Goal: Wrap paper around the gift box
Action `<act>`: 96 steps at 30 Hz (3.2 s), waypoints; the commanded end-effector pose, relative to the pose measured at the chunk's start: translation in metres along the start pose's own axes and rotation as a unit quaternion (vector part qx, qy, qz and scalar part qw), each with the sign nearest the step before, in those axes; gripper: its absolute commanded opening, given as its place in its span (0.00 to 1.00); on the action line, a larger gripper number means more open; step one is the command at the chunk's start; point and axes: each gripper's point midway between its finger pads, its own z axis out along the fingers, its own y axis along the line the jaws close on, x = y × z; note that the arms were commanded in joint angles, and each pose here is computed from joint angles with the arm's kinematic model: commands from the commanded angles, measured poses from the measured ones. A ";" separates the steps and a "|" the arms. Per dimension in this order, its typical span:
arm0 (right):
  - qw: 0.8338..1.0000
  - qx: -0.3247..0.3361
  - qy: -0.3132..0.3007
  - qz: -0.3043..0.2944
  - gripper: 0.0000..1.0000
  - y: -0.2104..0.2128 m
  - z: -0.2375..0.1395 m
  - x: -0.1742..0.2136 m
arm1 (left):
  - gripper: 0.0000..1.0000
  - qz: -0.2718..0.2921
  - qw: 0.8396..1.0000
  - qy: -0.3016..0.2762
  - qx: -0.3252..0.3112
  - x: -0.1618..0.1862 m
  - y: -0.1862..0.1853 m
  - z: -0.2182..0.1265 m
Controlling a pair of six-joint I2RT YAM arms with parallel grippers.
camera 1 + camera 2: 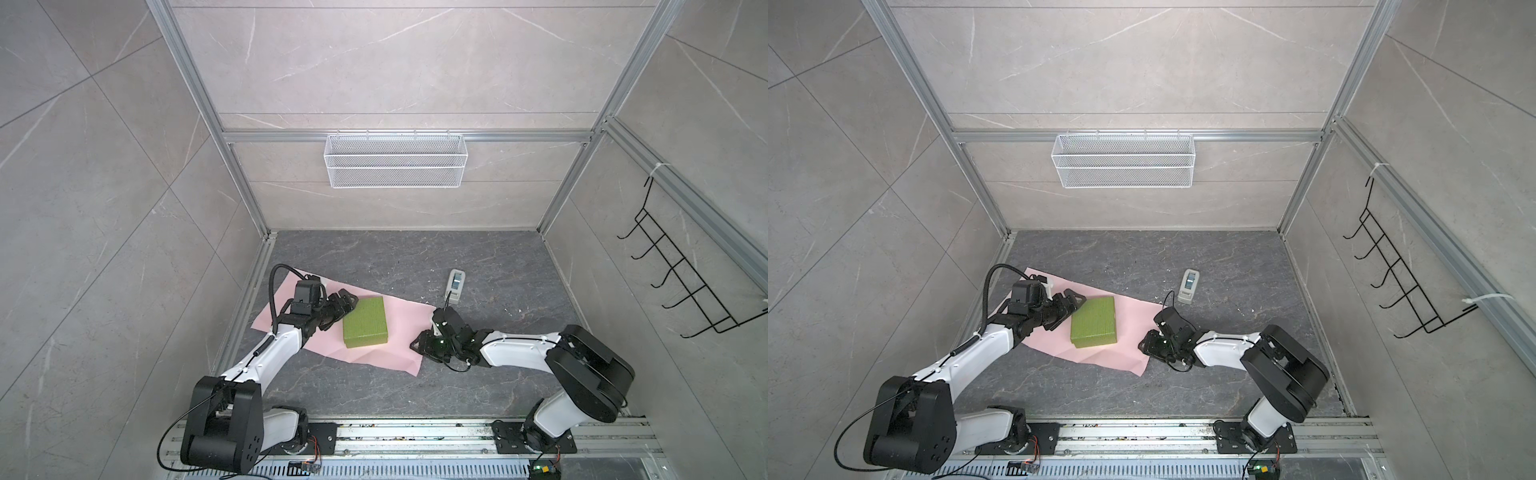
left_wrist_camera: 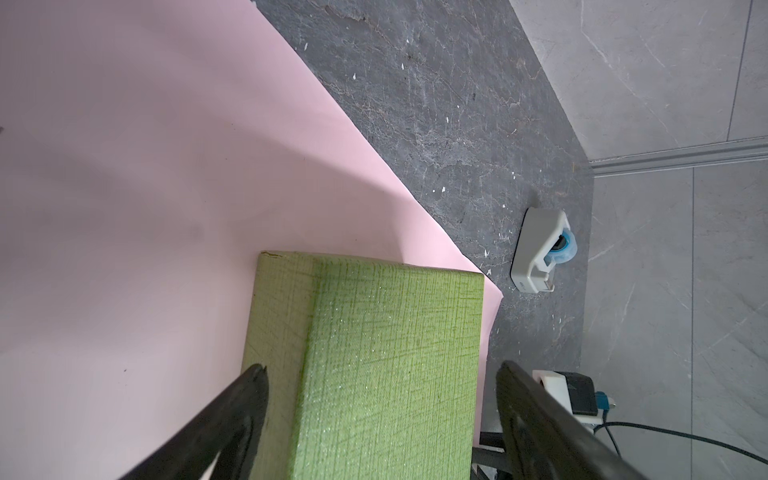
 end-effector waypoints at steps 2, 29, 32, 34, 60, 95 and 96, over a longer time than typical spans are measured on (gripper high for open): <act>1.000 0.001 -0.006 0.000 0.13 0.002 0.004 -0.005 | 0.88 0.015 1.000 -0.018 -0.001 -0.003 -0.002 -0.013; 0.984 0.154 -0.010 0.093 0.03 -0.158 -0.129 -0.062 | 0.85 0.027 0.995 0.100 -0.012 0.082 0.014 0.002; 0.981 0.164 -0.020 0.098 0.05 -0.168 -0.135 -0.071 | 0.85 0.039 0.994 0.105 -0.010 0.091 0.008 0.002; 0.980 0.164 -0.028 0.105 0.07 -0.174 -0.138 -0.076 | 0.85 0.045 0.993 0.108 -0.009 0.096 0.004 0.003; 0.993 -0.014 0.000 -0.119 0.83 -0.021 -0.114 -0.075 | 0.64 0.073 0.985 0.153 0.006 0.110 -0.017 0.026; 0.984 -0.145 0.049 -0.092 0.73 0.043 -0.051 -0.021 | 0.77 0.067 0.978 0.177 0.086 0.131 -0.080 0.042; 0.984 -0.144 0.052 -0.093 0.73 0.044 -0.048 -0.020 | 0.77 0.069 0.978 0.178 0.084 0.131 -0.079 0.042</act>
